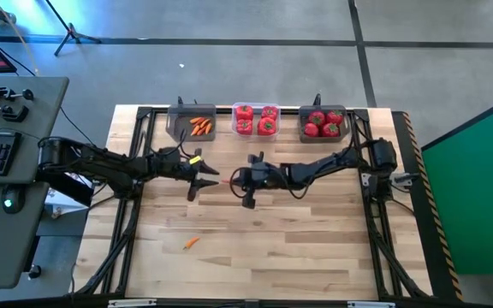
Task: Sort produce into baskets
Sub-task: Put the orange chili pepper into the left black bin
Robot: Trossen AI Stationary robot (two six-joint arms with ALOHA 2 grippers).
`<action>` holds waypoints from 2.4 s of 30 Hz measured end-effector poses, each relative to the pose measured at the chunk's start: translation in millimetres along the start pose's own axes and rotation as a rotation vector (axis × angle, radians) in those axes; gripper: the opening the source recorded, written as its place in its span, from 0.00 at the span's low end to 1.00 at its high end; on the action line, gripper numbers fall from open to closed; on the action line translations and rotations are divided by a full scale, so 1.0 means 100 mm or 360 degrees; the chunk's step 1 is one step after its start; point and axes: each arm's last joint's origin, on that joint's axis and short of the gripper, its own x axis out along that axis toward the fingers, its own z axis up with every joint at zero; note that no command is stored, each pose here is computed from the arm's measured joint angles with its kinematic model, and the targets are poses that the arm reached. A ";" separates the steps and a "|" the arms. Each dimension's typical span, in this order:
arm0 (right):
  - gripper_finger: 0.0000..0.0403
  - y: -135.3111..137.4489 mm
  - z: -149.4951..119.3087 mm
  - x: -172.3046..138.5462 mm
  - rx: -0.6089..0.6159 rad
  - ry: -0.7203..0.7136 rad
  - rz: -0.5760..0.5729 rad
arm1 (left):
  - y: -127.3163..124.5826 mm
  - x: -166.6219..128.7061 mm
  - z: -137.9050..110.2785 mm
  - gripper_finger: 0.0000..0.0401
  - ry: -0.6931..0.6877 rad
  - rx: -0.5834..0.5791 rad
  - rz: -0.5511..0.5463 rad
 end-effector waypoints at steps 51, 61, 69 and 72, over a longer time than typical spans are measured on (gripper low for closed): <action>0.12 -0.04 0.12 0.00 -0.0065 -0.0196 0.0034 | -0.14 0.16 0.23 0.04 0.0107 -0.0094 0.0048; 0.46 -0.09 0.12 0.00 -0.0049 -0.0181 -0.0186 | 0.14 0.09 0.23 0.03 0.0094 -0.0194 0.0282; 0.51 -0.18 0.10 0.01 -0.0033 -0.0156 -0.0217 | 0.53 -0.17 0.23 0.03 0.0101 -0.0367 0.0857; 0.51 -0.22 0.10 0.01 -0.0020 -0.0149 -0.0232 | 0.66 -0.30 0.25 0.03 0.0068 -0.0436 0.1124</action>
